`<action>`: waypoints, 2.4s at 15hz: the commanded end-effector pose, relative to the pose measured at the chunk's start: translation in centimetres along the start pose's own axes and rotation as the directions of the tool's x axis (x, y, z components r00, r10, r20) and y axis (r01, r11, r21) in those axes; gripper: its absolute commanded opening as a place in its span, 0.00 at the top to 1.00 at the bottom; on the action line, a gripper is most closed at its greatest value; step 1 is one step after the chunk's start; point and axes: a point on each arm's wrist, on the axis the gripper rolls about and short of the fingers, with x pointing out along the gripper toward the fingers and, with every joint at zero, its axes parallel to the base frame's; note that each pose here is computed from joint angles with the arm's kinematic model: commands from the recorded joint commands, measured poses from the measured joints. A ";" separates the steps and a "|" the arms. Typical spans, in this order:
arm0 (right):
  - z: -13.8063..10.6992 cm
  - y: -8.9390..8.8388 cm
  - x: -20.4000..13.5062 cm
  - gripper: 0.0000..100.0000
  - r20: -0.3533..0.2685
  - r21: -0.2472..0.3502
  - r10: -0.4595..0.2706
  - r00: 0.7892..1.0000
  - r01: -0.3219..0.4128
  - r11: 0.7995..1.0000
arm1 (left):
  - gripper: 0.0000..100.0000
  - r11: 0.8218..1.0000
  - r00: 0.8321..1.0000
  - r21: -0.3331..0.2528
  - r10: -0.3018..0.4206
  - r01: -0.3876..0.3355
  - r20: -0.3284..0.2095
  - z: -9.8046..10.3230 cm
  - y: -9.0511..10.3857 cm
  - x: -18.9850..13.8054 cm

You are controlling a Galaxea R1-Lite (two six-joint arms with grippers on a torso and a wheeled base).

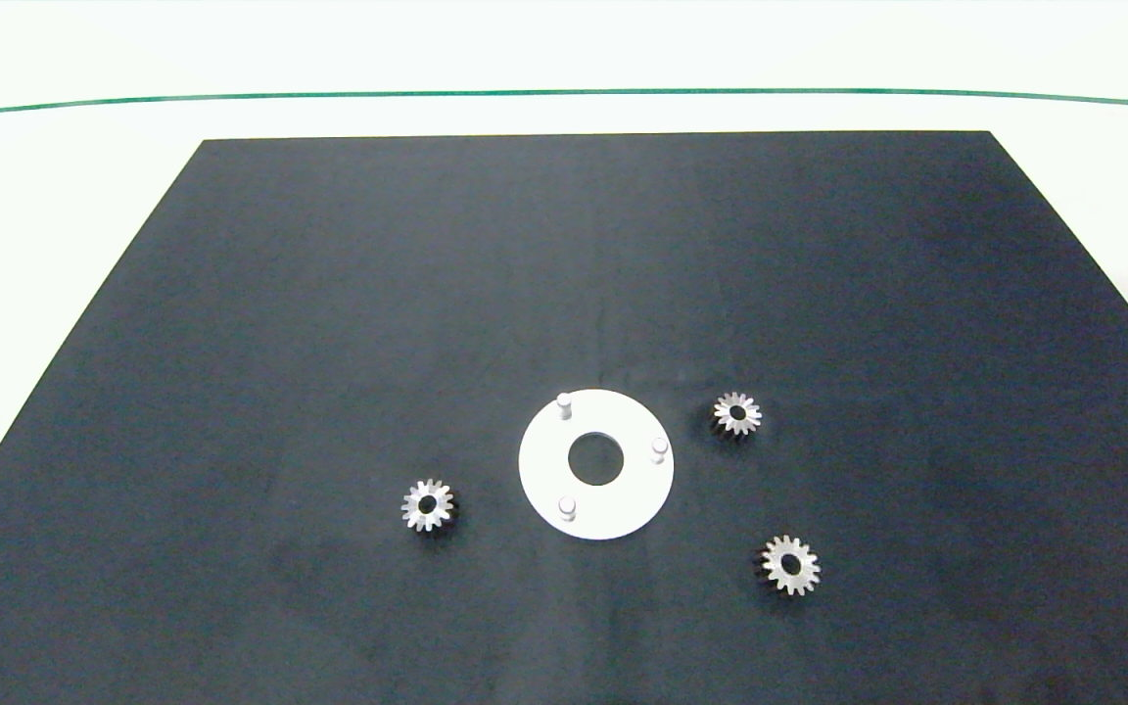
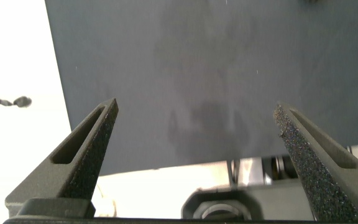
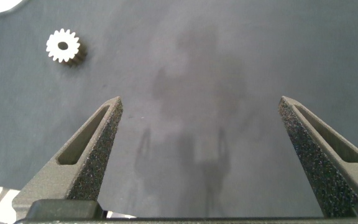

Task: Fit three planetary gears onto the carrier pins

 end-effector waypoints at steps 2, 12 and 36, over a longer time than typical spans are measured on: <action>3.7 1.4 5.7 0.00 -0.167 -0.068 0.189 0.968 -0.202 0.977 | 0.00 1.000 0.998 0.022 -0.001 0.002 -0.056 2.4 0.7 0.9; 6.4 6.3 10.2 0.00 -0.277 -0.172 0.378 0.883 -0.433 0.885 | 0.00 1.000 0.997 0.015 0.012 -0.011 -0.073 1.2 0.3 0.0; 5.2 13.2 17.4 0.00 -0.439 -0.329 0.307 0.844 -0.469 0.820 | 0.00 0.999 0.996 -0.005 0.049 -0.050 -0.076 0.1 -0.2 -1.2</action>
